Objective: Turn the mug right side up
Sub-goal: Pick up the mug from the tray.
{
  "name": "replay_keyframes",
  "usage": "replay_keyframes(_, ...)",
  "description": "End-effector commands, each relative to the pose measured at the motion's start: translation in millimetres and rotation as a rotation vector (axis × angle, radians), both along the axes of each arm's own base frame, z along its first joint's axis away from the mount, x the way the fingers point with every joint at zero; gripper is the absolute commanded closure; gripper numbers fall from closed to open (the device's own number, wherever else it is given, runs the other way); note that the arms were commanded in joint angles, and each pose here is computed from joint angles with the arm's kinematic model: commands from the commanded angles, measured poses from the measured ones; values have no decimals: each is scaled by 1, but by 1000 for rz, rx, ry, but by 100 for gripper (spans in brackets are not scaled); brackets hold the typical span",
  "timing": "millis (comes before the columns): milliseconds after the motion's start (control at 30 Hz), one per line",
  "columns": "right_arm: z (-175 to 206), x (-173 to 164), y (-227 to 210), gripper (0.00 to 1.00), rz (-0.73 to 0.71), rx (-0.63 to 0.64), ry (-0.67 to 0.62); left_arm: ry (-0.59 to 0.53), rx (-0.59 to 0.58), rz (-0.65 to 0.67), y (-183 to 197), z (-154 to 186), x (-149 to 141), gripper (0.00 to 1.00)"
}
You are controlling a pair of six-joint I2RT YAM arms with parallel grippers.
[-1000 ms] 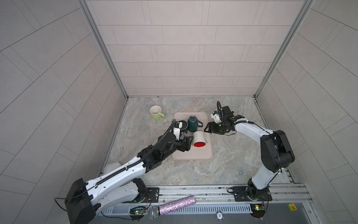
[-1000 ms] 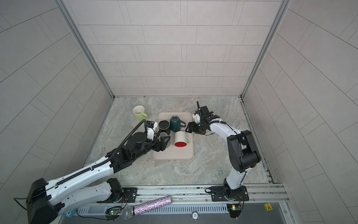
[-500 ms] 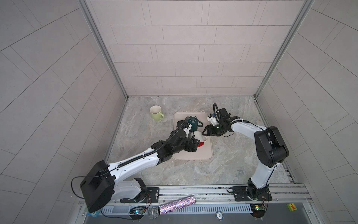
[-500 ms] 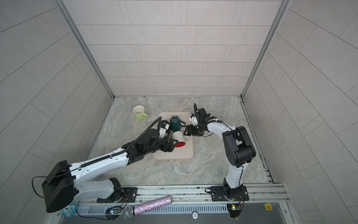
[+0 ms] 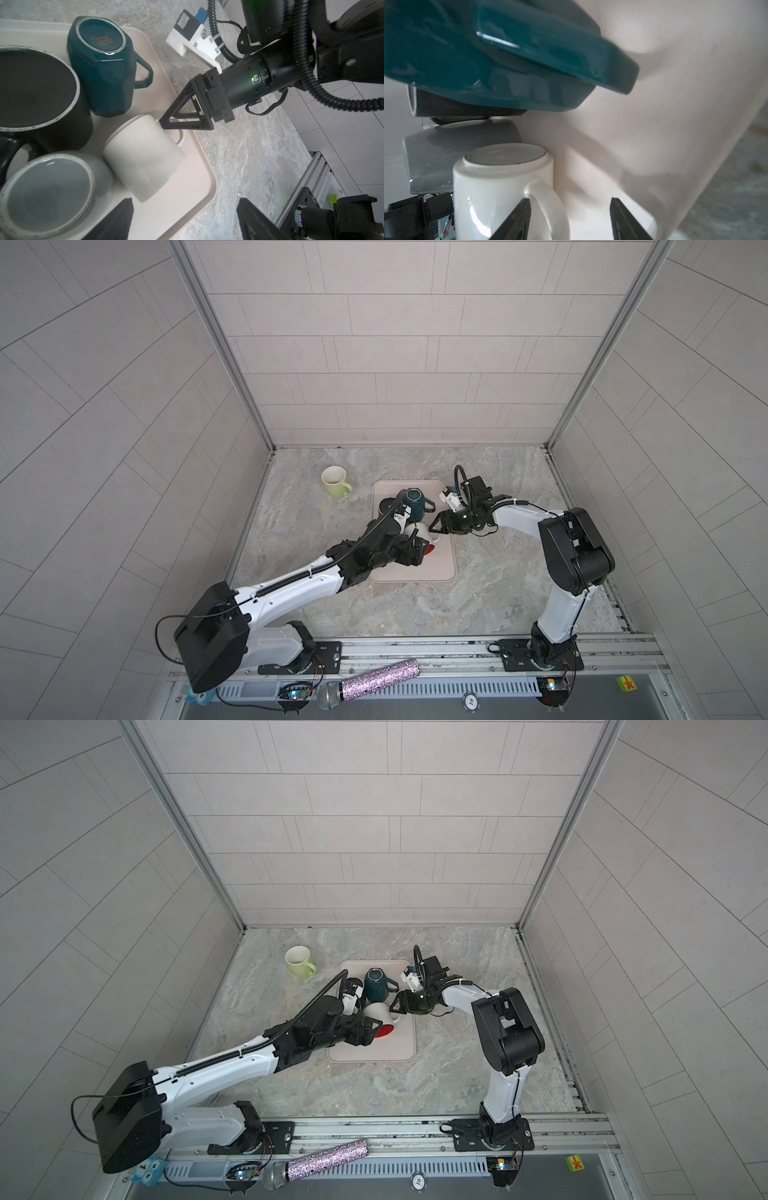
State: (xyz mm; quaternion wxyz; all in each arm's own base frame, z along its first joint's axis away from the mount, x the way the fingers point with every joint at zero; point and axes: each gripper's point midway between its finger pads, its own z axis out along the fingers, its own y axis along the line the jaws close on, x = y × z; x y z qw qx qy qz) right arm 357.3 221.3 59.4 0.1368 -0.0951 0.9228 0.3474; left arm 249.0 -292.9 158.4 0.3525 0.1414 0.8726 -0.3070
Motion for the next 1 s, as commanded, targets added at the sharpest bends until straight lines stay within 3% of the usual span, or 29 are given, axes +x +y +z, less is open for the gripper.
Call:
replay_keyframes(0,2,-3,14,41,37,52,-2,-20,-16,19,-2,12,7,15)
replay_keyframes(100,4,-2,17,44,37,70,-6,-23,-15,24,0,12,7,15)
replay_keyframes(200,5,-4,18,60,40,75,1,-25,-11,30,1,12,8,15)
replay_keyframes(500,6,-13,18,80,48,88,27,-23,-5,34,1,9,9,15)
replay_keyframes(600,8,-17,17,82,45,87,36,-24,-1,34,1,8,9,15)
replay_keyframes(700,12,-17,16,92,34,88,39,-27,-1,34,2,8,9,15)
replay_keyframes(867,20,-18,16,100,-5,121,78,-29,-9,32,0,9,9,15)
replay_keyframes(967,28,-20,15,100,-24,133,88,-31,-11,29,0,9,9,15)
